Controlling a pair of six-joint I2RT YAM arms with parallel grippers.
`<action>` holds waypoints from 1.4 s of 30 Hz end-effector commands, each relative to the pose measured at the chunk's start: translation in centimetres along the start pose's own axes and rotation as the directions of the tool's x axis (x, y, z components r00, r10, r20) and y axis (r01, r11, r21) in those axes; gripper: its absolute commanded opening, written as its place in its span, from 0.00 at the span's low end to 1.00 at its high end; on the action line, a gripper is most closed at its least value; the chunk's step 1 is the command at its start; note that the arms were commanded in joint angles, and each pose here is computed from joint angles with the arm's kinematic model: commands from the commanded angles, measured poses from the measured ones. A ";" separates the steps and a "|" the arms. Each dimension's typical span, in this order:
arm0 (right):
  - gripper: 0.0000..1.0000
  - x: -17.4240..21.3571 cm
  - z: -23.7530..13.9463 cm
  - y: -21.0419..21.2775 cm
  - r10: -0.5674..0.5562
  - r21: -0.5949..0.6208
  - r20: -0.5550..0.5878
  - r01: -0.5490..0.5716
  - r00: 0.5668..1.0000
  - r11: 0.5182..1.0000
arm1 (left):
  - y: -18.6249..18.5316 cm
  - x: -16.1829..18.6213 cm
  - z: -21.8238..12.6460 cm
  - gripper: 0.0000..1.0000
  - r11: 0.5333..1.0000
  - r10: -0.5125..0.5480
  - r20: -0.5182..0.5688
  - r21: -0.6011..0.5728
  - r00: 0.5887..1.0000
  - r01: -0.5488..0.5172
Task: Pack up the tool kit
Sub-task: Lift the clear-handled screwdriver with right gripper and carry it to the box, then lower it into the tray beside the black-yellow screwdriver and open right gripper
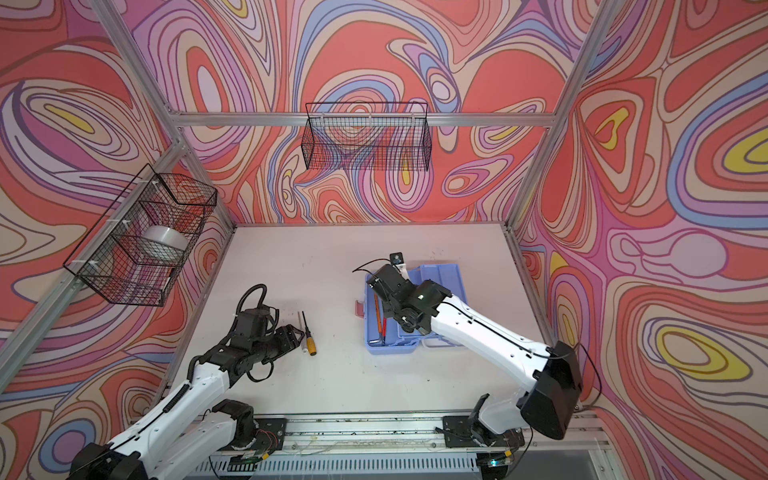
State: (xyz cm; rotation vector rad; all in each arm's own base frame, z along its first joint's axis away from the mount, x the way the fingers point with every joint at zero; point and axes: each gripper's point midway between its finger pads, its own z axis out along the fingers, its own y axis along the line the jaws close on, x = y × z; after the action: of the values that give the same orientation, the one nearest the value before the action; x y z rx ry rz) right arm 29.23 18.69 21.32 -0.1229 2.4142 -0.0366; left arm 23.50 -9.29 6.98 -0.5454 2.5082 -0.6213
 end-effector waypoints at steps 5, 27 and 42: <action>0.14 1.4 0.1 -5.7 0.061 0.100 -0.015 -0.060 0.998 0.993 | -0.7 -0.9 -0.1 0.65 1.000 0.029 0.027 -0.001 0.999 -0.029; 0.17 5.0 3.3 -9.7 0.088 0.208 -0.094 -0.066 0.992 0.976 | -0.3 -0.6 0.1 0.64 1.000 0.022 0.018 -0.015 1.000 -0.021; 0.32 6.0 4.2 -9.6 0.096 0.203 -0.117 -0.071 0.989 0.977 | -0.2 -0.5 0.0 0.64 0.999 0.024 0.018 -0.022 1.000 -0.023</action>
State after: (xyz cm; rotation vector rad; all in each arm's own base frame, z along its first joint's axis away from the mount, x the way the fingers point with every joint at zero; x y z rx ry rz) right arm 28.28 8.61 15.08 0.0644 2.5218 -0.2649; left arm 23.68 -9.31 6.87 -0.5290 2.5149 -0.5960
